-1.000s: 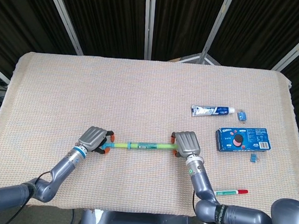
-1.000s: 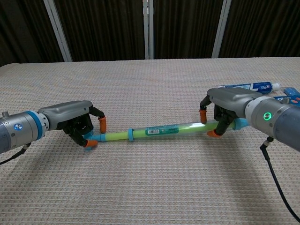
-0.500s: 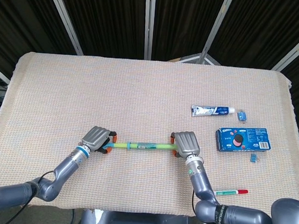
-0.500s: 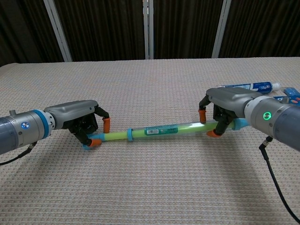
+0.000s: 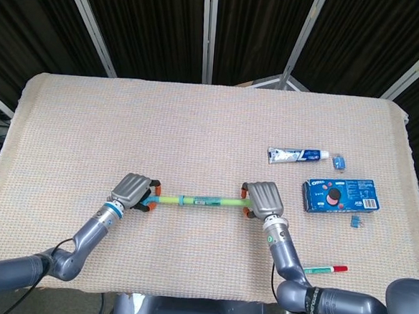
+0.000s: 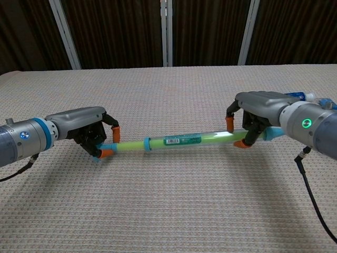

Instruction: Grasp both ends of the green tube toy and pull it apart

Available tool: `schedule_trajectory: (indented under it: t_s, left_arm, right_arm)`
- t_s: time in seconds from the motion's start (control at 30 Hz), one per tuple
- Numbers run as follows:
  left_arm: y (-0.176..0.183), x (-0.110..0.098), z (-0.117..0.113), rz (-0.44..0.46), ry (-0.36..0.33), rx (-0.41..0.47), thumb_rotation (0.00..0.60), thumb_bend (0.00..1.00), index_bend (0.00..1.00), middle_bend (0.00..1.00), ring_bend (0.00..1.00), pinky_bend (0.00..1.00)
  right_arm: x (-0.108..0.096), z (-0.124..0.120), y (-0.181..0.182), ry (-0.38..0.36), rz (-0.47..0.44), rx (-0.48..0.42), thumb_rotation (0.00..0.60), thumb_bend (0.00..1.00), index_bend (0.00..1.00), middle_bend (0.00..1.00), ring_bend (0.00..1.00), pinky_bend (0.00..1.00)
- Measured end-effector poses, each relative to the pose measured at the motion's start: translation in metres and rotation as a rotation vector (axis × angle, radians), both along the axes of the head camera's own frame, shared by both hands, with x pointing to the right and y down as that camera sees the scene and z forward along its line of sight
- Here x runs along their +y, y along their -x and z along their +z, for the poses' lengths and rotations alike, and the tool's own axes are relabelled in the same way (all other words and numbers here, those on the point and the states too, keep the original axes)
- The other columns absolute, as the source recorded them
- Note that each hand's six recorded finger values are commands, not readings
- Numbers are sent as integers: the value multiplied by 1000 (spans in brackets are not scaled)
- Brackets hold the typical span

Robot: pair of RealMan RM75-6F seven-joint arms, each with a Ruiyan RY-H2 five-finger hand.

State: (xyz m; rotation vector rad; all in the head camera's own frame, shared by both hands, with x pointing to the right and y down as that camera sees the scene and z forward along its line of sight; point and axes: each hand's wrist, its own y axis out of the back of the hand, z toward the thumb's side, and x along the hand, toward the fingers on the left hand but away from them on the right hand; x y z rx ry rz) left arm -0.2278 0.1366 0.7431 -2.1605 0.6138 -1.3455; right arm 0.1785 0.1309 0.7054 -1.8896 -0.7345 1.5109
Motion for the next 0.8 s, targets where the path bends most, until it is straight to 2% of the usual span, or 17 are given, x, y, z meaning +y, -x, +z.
schedule_trajectory:
  t_s: [0.27, 0.53, 0.8]
  left_arm:
    - [23, -11, -6, -21, -23, -40, 600, 476, 760, 890, 872, 984]
    - [63, -22, -11, -60, -39, -98, 600, 478, 768, 890, 872, 984]
    - [94, -25, -13, -89, -40, -141, 600, 478, 769, 890, 872, 984]
  right_arm:
    - [-9, -14, -13, -35, 22, -3, 600, 386, 699, 1000, 1000, 1000]
    - [-18, -28, -35, -62, 49, 5, 600, 388, 700, 1000, 1000, 1000]
    - [-24, -39, -53, -81, 86, -1, 600, 387, 701, 1000, 1000, 1000]
